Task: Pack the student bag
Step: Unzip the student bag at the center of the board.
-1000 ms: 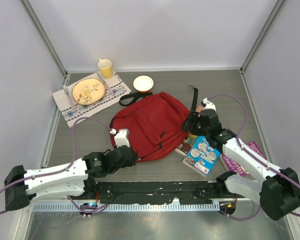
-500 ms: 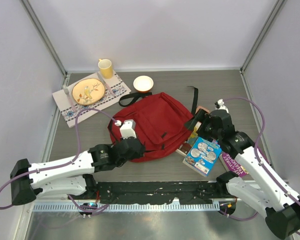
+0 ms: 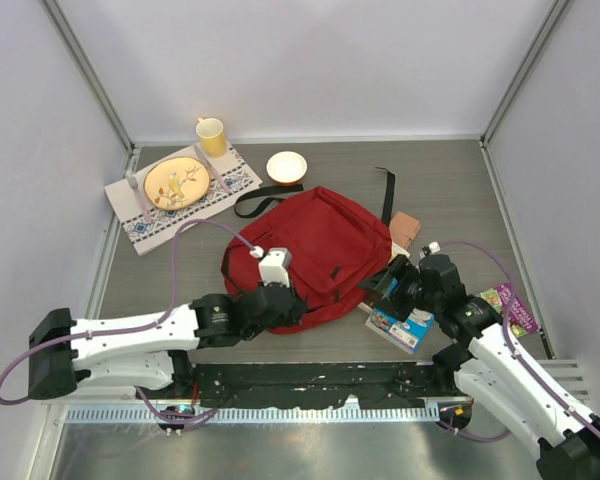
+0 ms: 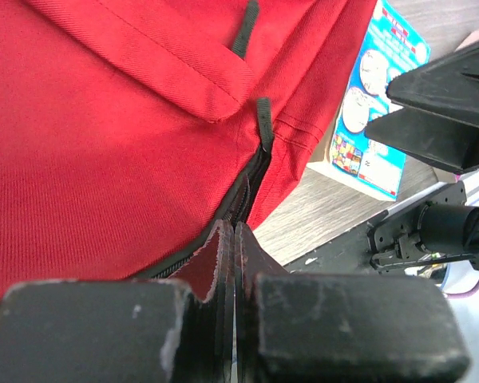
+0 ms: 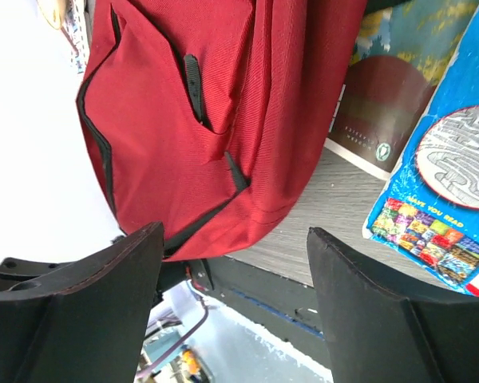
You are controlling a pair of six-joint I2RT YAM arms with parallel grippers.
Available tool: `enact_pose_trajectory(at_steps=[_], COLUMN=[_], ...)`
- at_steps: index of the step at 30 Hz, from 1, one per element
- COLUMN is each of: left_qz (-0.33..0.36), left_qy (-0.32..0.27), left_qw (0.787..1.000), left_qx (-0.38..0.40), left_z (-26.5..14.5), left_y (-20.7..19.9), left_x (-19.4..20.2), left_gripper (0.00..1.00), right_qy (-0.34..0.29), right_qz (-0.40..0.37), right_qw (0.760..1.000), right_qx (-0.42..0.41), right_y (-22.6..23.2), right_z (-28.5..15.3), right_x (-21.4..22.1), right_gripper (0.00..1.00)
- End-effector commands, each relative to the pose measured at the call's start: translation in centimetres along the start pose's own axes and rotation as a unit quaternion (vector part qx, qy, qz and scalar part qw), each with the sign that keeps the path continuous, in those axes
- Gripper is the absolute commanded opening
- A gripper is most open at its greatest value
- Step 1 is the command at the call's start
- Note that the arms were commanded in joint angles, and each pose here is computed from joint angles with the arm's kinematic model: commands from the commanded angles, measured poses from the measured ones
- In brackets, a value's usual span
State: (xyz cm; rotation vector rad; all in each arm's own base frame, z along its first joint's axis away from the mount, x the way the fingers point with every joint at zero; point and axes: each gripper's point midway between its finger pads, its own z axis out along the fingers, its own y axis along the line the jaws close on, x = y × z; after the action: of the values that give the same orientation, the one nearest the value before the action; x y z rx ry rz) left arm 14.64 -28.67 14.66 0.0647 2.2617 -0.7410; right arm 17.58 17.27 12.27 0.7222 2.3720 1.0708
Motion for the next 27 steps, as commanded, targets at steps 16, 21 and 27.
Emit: enact_pose_trajectory(at_steps=[16, 21, 27], left_qz=[0.012, 0.006, 0.011], left_qy=[-0.050, -0.048, -0.049], left_qw=[0.997, 0.996, 0.996], left_qx=[0.062, 0.069, 0.077], left_z=[1.8, 1.2, 0.5], left_y=[-6.6, -6.2, -5.9], left_x=[-0.7, -0.6, -0.8], left_gripper=[0.00, 0.00, 0.00], right_qy=[0.070, 0.075, 0.060], right_qz=[0.099, 0.097, 0.119], right_qw=[0.992, 0.992, 0.990], right_qx=[-0.035, -0.039, -0.042], right_y=[2.0, 3.2, 3.2], right_z=[2.2, 3.5, 5.7], right_x=[5.7, 6.0, 5.5], right_gripper=[0.65, 0.66, 0.65])
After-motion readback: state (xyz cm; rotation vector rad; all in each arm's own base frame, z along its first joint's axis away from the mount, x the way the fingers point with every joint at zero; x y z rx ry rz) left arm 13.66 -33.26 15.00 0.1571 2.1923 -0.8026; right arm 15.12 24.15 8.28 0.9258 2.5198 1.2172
